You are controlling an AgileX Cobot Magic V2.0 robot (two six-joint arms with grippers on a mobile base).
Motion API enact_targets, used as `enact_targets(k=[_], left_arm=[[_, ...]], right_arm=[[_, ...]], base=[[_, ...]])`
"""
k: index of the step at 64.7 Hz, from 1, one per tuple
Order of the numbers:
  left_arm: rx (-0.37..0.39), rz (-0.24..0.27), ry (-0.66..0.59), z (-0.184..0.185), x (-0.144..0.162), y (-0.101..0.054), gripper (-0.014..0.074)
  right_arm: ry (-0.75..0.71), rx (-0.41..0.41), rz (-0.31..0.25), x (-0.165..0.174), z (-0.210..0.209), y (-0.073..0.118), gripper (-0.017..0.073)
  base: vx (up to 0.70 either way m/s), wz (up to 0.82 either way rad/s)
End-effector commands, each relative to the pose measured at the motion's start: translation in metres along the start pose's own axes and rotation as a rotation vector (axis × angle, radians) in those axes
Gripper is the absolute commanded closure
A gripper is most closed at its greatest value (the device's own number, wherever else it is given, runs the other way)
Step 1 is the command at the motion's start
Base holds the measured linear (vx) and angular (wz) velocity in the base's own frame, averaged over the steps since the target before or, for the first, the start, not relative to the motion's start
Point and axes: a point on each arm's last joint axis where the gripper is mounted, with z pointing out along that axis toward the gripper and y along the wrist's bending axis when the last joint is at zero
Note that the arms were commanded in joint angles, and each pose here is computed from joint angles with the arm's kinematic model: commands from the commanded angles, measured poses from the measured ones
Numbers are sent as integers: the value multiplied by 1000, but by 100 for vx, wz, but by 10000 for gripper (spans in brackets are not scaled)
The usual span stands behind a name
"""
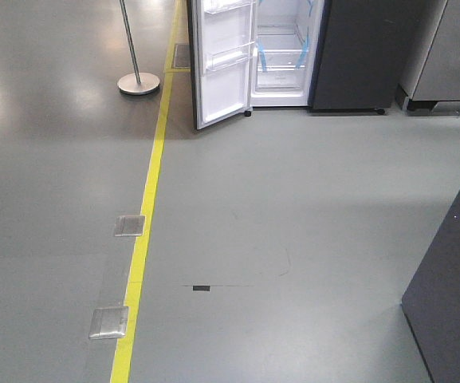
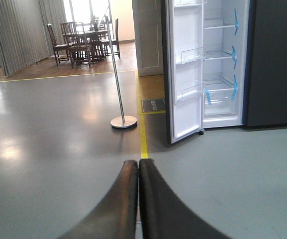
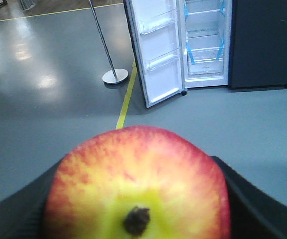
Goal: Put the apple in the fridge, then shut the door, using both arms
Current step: 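Drive the base toward the open refrigerator carrying the apple, then approach the open refrigerator shelves with the apple in the right gripper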
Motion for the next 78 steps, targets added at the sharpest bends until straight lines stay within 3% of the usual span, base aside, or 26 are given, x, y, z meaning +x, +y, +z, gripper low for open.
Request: enact_targets(k=[1, 78], left_arm=[[1, -12, -106, -3, -13, 0, 600], [1, -12, -106, -3, -13, 0, 600]], right_arm=[[-139, -4, -9, -19, -16, 3, 500], [-139, -4, -9, -19, -16, 3, 500]], base=[[15, 2], [17, 1]])
